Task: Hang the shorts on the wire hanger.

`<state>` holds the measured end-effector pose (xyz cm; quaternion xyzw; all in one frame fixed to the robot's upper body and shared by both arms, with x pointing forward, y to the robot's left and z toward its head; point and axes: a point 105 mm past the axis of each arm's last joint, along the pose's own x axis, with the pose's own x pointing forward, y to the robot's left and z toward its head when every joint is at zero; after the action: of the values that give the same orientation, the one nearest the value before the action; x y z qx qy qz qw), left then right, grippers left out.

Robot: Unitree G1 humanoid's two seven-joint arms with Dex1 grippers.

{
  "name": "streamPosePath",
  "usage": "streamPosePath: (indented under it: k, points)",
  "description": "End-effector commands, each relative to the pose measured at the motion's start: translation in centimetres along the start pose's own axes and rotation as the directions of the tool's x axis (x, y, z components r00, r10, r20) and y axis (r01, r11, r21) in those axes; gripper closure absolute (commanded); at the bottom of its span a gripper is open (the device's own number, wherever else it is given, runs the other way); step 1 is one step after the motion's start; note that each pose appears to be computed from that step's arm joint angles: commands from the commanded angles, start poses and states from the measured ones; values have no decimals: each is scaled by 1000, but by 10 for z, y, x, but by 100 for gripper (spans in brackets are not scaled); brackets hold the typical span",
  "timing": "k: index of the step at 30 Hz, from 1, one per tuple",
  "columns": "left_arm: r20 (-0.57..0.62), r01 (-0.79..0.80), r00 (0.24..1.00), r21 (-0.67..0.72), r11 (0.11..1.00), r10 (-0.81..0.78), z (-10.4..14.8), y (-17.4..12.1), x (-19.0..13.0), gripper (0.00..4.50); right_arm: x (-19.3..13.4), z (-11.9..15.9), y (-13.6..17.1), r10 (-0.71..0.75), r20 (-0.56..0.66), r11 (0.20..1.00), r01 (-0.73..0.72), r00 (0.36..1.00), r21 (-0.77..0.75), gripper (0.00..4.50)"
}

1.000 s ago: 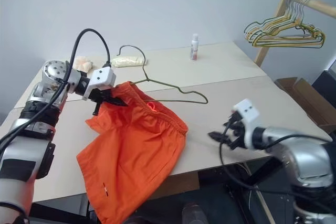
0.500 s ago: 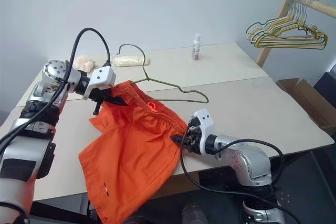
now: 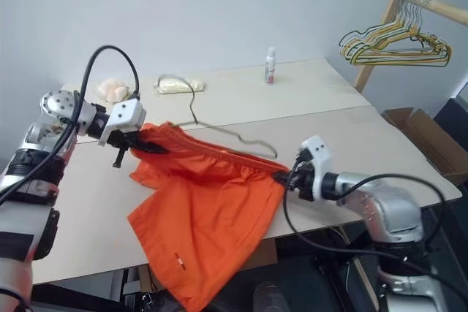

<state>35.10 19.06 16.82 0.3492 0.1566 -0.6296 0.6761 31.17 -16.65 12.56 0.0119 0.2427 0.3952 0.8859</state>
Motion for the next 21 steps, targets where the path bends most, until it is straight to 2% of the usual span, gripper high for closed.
streamPosePath:
  k: [1, 5, 11, 17, 21]
  points:
    - [-74, -78, 994, 7, 997, 78, -8, 2, -28, 450, -27, 9, -28, -96, -15, 994, 95, 995, -49, 446]
    - [-94, -124, 988, -19, 992, 121, -14, 6, -27, 450, -36, 13, -29, -74, -48, 992, 68, 996, -103, 446]
    - [-133, -79, 988, 4, 997, 79, -21, -3, -21, 450, -42, 26, -22, -35, -45, 981, 25, 998, -194, 446]
    - [-96, -40, 994, 25, 999, 43, -12, -2, 6, 450, -27, 56, 22, 88, -31, 932, -93, 996, -349, 446]
    - [-64, -33, 997, 39, 999, 35, -2, 3, 18, 450, -19, 59, 36, 118, -39, 911, -124, 992, -394, 333]
